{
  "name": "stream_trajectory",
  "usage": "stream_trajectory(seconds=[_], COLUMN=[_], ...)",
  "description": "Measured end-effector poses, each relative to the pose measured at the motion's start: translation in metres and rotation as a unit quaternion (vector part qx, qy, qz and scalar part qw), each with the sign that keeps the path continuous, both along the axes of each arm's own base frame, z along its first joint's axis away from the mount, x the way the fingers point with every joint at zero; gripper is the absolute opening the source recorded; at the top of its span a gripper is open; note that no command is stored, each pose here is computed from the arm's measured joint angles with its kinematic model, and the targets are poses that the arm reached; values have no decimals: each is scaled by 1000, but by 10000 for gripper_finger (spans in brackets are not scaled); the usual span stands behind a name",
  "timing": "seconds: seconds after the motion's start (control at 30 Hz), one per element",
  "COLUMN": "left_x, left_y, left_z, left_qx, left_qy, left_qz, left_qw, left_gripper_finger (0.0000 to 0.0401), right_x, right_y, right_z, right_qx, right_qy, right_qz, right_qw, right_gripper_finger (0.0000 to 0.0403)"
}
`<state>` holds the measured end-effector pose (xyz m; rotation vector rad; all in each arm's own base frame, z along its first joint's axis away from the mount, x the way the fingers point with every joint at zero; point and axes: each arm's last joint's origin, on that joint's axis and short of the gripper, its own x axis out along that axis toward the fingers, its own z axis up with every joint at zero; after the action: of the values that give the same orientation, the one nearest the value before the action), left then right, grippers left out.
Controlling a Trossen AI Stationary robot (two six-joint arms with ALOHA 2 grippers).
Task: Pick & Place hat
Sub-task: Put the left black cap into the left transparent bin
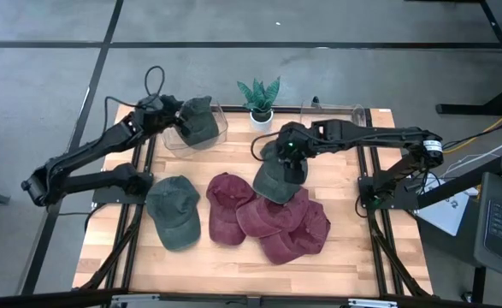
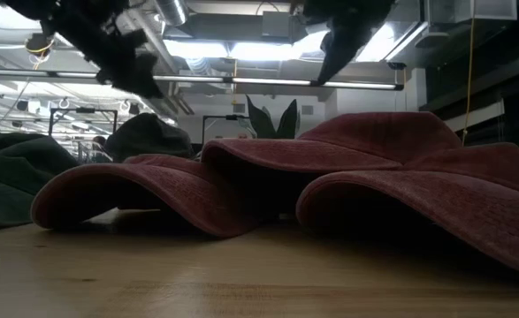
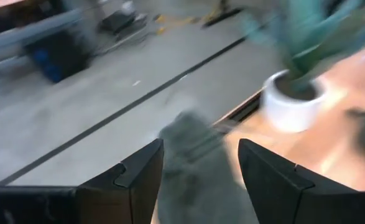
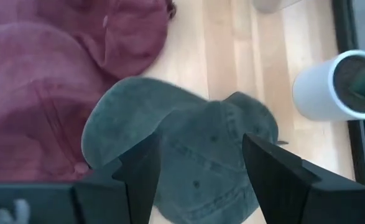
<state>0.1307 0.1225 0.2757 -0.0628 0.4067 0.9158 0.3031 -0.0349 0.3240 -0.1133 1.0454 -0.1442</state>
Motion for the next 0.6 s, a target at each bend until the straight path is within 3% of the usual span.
stream_trajectory(seconds=[0.27,0.4,0.6], left_x=[-7,-11,-11], left_y=[-28,-40,-51], left_z=[25,32,35], left_qx=[11,15,18], left_qy=[-93,-123,-135], left_qz=[-118,-139,-171], left_qw=[989,982,976], left_gripper_finger=[202,201,199], right_x=[-20,-36,-67], right_y=[15,25,38], right_z=[-41,-53,-75], right_qx=[26,60,90], right_qy=[4,-80,-233], right_qz=[29,49,91], right_qw=[999,994,964], right_gripper_finger=[222,222,222])
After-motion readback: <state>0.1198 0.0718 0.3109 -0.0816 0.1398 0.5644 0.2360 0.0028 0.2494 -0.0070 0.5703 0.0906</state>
